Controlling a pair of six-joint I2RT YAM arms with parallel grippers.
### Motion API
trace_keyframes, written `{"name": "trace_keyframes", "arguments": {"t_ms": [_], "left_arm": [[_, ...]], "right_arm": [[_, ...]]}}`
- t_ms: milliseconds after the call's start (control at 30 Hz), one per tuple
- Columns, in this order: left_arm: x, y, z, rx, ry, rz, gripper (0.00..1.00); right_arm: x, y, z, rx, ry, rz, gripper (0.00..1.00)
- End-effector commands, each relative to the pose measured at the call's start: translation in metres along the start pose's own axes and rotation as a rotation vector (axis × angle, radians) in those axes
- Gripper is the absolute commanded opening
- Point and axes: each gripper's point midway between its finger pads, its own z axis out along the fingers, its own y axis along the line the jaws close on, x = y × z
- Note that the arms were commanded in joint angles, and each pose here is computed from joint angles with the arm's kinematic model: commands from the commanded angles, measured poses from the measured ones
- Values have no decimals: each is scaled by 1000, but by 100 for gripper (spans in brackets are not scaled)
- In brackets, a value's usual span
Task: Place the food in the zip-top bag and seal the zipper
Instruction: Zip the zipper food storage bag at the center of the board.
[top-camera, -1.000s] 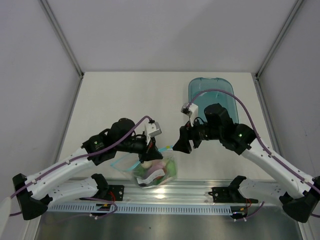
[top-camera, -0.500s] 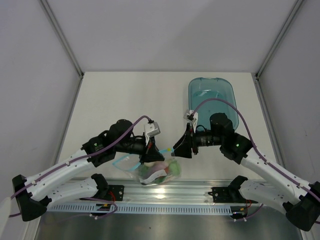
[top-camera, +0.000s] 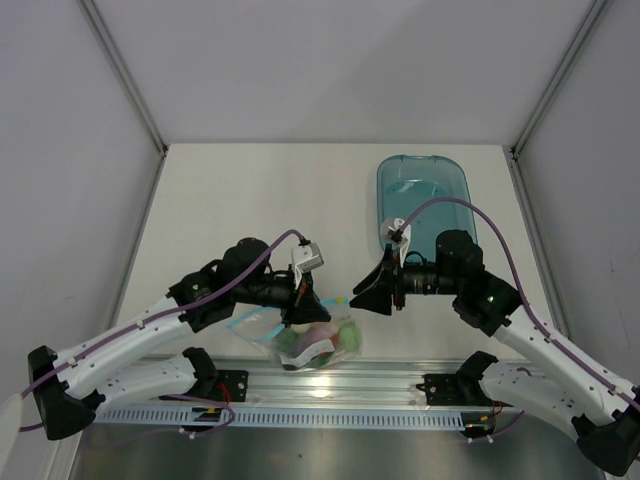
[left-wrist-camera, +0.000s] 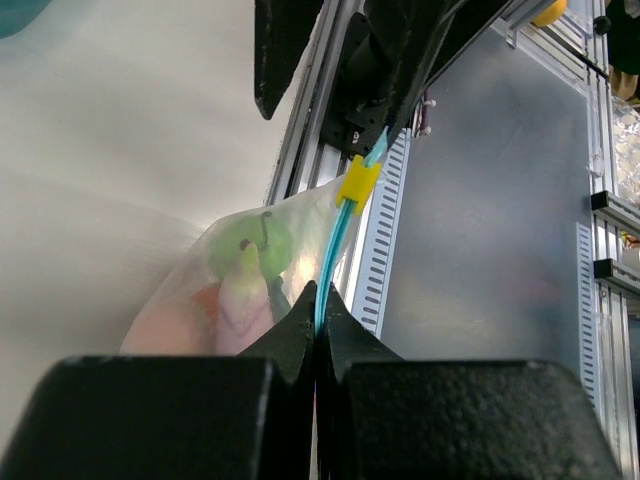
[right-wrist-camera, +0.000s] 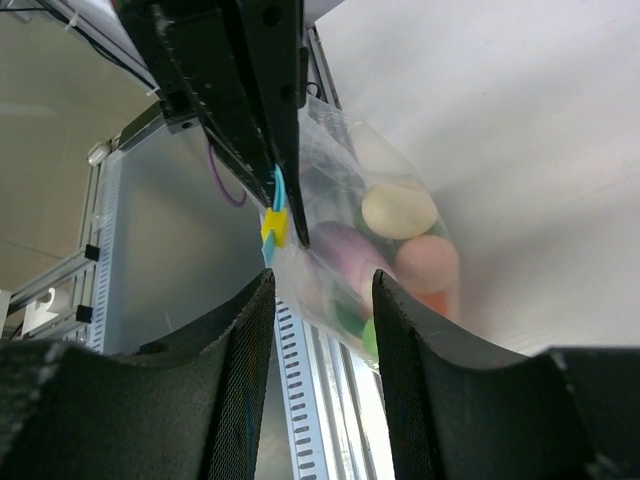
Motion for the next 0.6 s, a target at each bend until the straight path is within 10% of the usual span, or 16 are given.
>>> {"name": "trace_keyframes", "arguments": {"t_ms": [0,567], "left_arm": [[-18,-6,-2,14,-46,13,1],[-18,-9,-2,33,-47,13,0]], "right_arm": [[-9,15,-4,-71,-32,-54,46],[7,25,4,-212,4,-28,29]]}}
